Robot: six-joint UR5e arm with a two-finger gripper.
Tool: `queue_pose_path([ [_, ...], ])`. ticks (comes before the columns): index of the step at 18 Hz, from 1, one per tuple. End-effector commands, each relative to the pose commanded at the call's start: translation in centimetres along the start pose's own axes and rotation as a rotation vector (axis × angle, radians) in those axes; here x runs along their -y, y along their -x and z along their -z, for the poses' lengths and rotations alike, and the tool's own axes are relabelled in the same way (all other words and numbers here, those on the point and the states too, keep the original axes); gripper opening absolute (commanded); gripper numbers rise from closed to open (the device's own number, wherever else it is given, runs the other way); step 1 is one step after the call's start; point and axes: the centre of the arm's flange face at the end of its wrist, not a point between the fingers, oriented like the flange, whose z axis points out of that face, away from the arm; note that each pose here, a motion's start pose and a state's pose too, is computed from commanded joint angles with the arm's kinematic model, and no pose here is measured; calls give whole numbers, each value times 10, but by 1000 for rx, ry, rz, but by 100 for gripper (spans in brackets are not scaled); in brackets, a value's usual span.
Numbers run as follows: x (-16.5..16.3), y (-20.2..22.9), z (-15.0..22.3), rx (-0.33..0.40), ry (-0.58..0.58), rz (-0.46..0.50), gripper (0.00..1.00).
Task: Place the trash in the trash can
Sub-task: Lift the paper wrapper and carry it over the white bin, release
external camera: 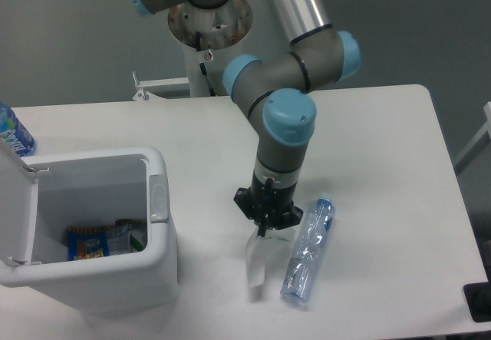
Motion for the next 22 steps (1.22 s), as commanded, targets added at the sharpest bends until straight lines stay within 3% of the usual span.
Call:
queue_pose_path([
  [6, 37, 45, 79, -32, -247, 226, 0],
  [10, 68, 48, 149, -19, -366, 424, 0],
  [13, 79, 15, 194, -72, -443, 448, 0],
  [15, 82, -40, 217, -105, -456, 423, 0],
  [18, 85, -113, 220, -152, -446, 337, 0],
  [22, 95, -178, 226, -202, -444, 249, 0],
])
